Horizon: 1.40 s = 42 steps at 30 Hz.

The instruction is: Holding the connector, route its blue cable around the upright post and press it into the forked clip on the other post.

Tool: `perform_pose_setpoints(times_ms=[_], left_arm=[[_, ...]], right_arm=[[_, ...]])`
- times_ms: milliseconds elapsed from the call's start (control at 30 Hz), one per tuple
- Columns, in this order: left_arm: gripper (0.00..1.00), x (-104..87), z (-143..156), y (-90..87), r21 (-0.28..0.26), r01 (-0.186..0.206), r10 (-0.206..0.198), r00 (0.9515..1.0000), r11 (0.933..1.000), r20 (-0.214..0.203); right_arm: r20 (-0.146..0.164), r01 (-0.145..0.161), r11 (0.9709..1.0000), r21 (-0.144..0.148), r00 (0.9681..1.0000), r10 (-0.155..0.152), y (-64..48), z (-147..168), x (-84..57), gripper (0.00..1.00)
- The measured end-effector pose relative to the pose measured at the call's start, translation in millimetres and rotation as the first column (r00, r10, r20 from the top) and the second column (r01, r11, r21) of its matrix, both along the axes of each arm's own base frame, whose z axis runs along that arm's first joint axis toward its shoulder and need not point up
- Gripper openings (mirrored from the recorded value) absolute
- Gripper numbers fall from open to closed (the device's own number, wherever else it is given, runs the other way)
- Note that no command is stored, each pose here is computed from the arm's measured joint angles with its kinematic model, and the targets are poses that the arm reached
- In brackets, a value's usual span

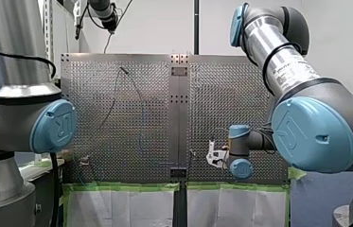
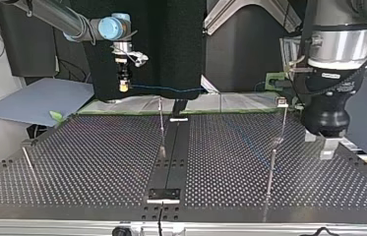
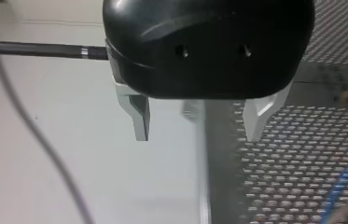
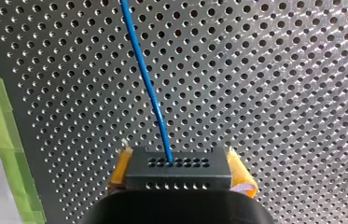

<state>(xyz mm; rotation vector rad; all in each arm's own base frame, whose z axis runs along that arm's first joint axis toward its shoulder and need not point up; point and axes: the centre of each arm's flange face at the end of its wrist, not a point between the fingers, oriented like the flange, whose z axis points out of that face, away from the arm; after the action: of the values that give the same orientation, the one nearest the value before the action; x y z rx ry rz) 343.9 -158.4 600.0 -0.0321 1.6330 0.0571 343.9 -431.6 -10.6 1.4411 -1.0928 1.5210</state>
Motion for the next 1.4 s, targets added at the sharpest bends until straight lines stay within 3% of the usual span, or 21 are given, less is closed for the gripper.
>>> perform_pose_setpoints(times_ms=[100, 200, 433, 567, 667, 800, 1000, 1167, 1400], left_arm=[[0.98, 4.7, -19, -1.1, 0.007, -0.002, 0.003, 0.9980, 1.0000, -0.063], [0.98, 10.5, -39, -3.1, 0.011, 0.001, 0.000, 0.9923, 0.9999, -0.124], [0.98, 29.8, -79, -10.6, 0.001, 0.026, -0.025, 0.9804, 0.9997, -0.195], [0.98, 40.6, -88, -15.0, -0.023, 0.044, -0.047, 0.9800, 0.9988, -0.193], [0.98, 48.0, -91, -16.3, -0.035, 0.046, -0.052, 0.9828, 0.9983, -0.177], [0.98, 54.6, -92, -15.8, -0.040, 0.042, -0.048, 0.9871, 0.9983, -0.153], [0.98, 56.7, -92, -12.2, -0.035, 0.012, -0.017, 0.9897, 0.9993, -0.142], [0.98, 56.3, -92, -8.7, -0.025, -0.022, 0.018, 0.9894, 0.9994, -0.144], [0.98, 52.0, -93, -5.2, 0.008, -0.064, 0.064, 0.9839, 0.9979, -0.167]], right_arm=[[0.000, 0.000, 1.0000, 0.000, 1.0000, 0.000, -0.1, 0, 0.0, 0.00], [0.000, 0.000, 1.0000, 0.000, 1.0000, 0.000, 0.0, 0, 0.0, 0.00], [-0.001, -0.001, 1.0000, 0.001, 1.0000, 0.001, 0.1, 0, 0.3, 0.00], [-0.001, -0.001, 1.0000, 0.001, 1.0000, 0.001, 0.2, 0, 0.4, 0.00], [-0.001, -0.001, 1.0000, 0.001, 1.0000, 0.001, 0.2, 0, 0.4, 0.00], [-0.001, -0.001, 1.0000, 0.002, 1.0000, 0.001, 0.5, 0, 0.5, 0.00], [-0.002, -0.002, 1.0000, 0.002, 1.0000, 0.002, 0.6, 0, 0.5, 0.00], [-0.002, -0.001, 1.0000, 0.002, 1.0000, 0.001, 0.5, 0, 0.5, 0.00], [-0.003, -0.001, 1.0000, 0.001, 1.0000, 0.001, 0.4, 0, 0.5, 0.00]])
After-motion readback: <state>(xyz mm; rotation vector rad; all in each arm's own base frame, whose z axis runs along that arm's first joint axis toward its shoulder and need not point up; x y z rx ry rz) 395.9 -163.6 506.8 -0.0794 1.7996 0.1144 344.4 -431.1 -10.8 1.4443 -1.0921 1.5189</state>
